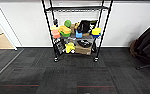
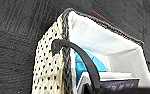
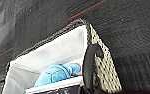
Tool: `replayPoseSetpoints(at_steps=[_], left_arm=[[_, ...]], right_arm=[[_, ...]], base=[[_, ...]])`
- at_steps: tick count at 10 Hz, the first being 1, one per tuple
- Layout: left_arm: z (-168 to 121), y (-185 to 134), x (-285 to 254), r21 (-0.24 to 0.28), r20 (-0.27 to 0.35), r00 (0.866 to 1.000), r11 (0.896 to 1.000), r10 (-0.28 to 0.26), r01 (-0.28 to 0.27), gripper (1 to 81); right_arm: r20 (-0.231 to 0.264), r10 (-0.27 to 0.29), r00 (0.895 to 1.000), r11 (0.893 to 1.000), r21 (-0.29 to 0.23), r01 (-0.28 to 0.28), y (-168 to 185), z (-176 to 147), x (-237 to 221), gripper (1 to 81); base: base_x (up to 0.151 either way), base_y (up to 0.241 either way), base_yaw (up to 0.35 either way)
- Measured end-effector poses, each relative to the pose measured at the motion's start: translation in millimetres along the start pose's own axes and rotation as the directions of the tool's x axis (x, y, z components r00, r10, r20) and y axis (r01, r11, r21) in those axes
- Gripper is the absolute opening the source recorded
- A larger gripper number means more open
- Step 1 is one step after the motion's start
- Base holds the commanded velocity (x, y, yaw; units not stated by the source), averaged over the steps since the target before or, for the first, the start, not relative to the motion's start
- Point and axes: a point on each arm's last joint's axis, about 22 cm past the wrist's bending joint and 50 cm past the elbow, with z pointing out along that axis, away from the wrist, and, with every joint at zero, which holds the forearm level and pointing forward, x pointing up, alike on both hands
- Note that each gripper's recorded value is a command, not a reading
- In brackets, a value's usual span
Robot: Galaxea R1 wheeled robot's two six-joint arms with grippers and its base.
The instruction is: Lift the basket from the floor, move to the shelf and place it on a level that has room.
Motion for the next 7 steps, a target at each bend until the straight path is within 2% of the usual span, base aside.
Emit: replayPoseSetpoints(at_steps=[3,7], left_arm=[[-32,15,4,-0.01,0.015,1.0,1.0,-0.009,0.009,1.0],[-52,66,10,-0.061,0.033,0.999,0.998,-0.008,0.01,1.0]], right_arm=[[-0.011,0.066,0.998,0.996,0.056,-0.065,-31,-28,-1,1.0],[-0.013,0.111,0.994,0.993,0.043,-0.111,-30,-75,4,1.0]], base=[[0.0,0.0,0.0],[0.0,0.0,0.0]])
